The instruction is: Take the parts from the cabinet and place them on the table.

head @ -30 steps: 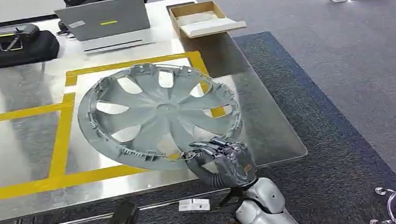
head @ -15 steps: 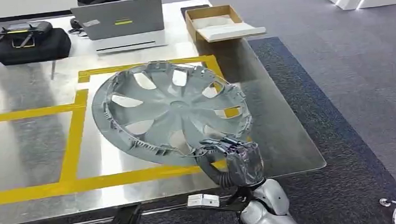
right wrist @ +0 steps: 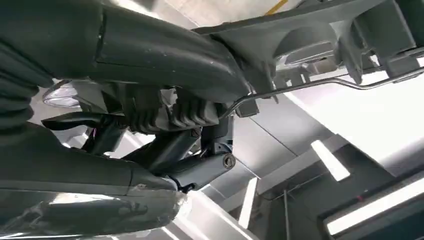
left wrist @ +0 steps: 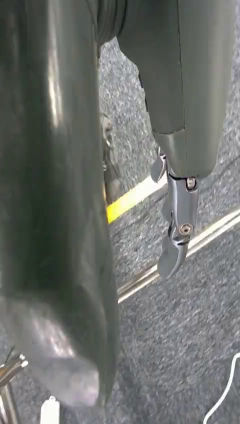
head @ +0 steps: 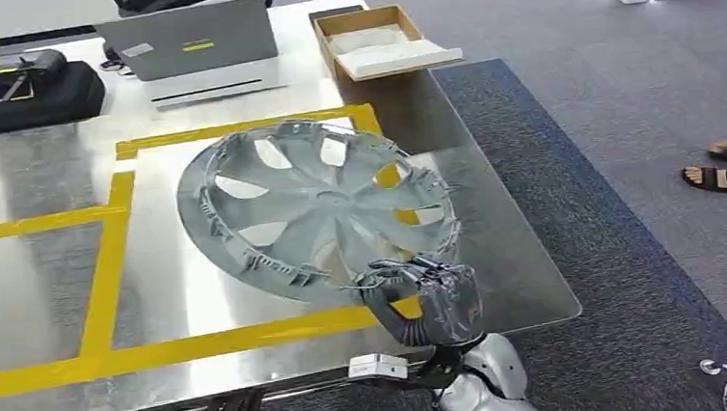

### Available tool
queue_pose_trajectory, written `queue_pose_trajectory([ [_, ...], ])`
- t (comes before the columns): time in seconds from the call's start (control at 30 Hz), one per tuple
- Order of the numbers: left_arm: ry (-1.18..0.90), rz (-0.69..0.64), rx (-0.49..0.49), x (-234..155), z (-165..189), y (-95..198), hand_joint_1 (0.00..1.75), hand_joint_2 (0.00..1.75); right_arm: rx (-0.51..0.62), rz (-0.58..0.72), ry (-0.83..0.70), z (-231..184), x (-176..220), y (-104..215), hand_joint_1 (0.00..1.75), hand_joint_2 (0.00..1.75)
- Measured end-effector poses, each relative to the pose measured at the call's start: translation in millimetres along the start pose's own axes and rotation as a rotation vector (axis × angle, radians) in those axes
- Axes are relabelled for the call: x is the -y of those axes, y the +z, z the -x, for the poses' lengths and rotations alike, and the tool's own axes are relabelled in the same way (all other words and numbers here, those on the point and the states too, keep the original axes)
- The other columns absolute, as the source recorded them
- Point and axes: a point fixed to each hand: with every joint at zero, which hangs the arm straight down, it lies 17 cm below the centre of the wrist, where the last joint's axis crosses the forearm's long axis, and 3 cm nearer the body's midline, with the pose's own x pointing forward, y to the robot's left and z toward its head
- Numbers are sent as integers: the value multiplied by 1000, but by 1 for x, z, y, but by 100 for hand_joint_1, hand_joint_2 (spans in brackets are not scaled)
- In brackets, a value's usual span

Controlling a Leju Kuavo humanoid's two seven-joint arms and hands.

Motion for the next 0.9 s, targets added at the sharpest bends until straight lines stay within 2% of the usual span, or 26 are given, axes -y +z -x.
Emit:
queue_pose_trajectory([
  [0.9,-47,72,61,25,-12,3,0,0,10,-17,-28,-9,-8,5,175,175],
])
